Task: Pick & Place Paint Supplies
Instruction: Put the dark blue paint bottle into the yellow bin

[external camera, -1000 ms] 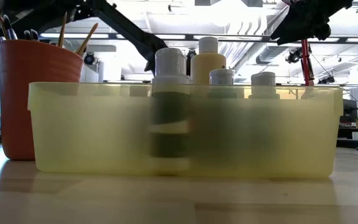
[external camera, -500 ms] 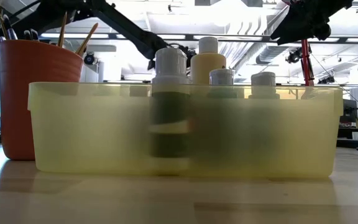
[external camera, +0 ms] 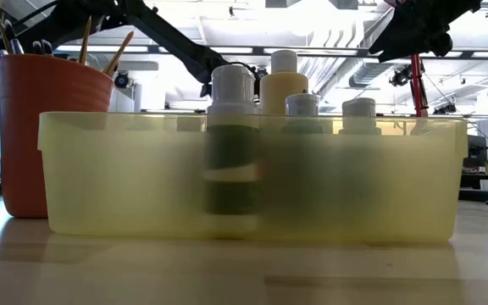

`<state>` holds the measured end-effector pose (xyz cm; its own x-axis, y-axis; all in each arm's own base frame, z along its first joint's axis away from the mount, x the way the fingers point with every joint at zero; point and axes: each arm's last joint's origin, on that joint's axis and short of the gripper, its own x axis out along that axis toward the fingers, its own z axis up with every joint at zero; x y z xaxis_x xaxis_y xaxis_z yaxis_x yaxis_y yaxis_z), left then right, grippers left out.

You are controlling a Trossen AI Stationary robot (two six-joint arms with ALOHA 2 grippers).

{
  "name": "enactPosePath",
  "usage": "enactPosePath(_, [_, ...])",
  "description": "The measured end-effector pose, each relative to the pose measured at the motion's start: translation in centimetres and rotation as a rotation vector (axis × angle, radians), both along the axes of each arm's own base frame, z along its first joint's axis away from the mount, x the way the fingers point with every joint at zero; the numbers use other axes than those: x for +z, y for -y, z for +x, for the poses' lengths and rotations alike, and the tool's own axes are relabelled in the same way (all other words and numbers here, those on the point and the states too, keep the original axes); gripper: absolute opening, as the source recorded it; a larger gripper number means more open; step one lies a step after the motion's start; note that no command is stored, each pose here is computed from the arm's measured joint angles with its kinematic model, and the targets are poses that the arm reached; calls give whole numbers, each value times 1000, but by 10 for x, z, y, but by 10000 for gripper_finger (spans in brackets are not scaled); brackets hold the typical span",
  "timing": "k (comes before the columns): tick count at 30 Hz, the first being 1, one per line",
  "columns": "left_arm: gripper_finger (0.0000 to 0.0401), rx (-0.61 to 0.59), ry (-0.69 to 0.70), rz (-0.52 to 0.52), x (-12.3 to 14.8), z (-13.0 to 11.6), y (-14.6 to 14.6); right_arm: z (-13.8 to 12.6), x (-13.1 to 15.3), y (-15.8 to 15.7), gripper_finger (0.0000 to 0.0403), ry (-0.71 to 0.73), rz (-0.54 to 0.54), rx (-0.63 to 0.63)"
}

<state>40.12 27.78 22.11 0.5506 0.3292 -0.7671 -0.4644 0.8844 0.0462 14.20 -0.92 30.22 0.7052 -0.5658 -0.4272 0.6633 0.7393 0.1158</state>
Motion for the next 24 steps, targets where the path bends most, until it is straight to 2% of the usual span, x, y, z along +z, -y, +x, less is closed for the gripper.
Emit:
enactPosePath(11, [1,49,-105,-103,-38,1,-1,0,0,0,174,4,7,-2])
enactPosePath(24, [0,61,-131,-181,-41,-2,3,0,0,0,174,3,5,-3])
